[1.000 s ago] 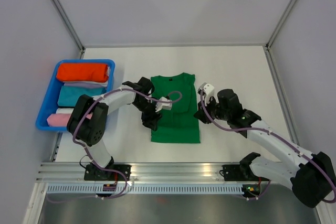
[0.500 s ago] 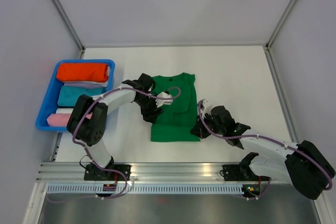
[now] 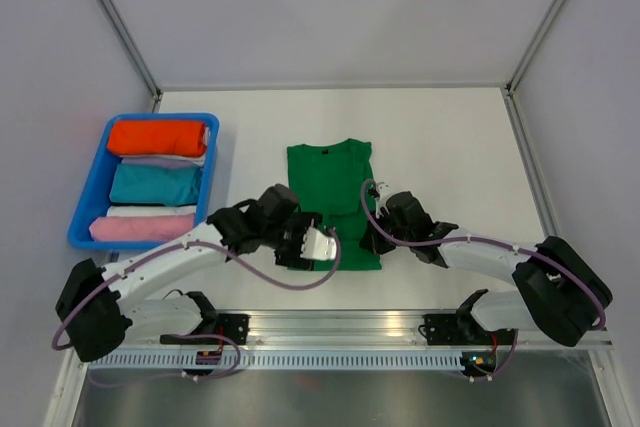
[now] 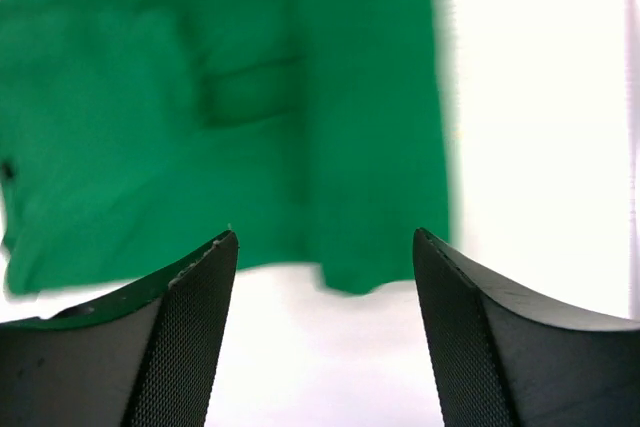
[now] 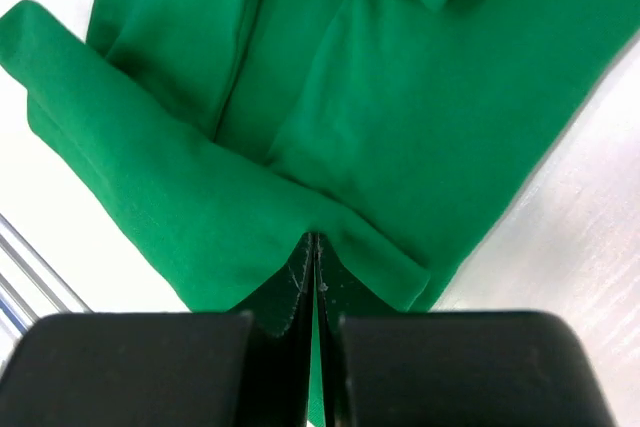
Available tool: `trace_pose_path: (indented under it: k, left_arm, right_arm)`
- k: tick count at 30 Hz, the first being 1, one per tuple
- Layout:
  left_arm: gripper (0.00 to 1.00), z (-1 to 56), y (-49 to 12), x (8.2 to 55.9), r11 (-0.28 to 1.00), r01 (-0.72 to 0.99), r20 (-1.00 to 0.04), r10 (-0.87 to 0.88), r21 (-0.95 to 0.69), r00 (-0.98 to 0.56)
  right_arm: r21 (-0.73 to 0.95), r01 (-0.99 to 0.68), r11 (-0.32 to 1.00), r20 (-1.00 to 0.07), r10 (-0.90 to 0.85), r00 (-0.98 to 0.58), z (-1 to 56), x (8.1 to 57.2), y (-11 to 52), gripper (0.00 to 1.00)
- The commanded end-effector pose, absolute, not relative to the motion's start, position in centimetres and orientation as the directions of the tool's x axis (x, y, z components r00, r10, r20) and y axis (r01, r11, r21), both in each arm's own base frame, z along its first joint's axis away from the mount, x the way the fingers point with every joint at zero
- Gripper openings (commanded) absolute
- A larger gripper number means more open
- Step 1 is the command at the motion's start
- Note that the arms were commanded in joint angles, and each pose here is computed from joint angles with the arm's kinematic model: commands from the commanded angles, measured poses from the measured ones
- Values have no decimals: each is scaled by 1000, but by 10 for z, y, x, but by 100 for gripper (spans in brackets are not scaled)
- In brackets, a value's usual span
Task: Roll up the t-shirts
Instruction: Roll the tshirt
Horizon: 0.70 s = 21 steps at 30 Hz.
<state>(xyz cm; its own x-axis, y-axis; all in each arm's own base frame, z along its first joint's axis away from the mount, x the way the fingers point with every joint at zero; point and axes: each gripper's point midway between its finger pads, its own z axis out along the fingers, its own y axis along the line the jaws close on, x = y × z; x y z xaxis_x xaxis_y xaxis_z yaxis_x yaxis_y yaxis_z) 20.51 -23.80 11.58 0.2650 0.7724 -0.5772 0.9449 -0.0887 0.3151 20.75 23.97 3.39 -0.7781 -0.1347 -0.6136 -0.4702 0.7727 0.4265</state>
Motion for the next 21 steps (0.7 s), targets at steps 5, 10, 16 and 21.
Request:
trace_pose_path:
  k: [5, 10, 16, 21]
  left_arm:
    - [82, 58, -222, 175, -233, 900, -445, 806, 368, 390]
    - [82, 38, -223, 173, -285, 876, -422, 790, 389, 445]
    - [82, 25, -226, 179, -259, 887, -416, 809, 382, 416]
    - [72, 13, -225, 174, -246, 912, -421, 827, 327, 374]
  right_arm:
    - [437, -454, 777, -622, -104, -776, 42, 215, 245, 5]
    - [434, -458, 775, -618, -113, -778, 40, 215, 246, 6]
    - [436, -474, 765, -627, -120, -769, 43, 216, 248, 6]
    - [374, -589, 716, -708, -189, -680, 66, 219, 250, 21]
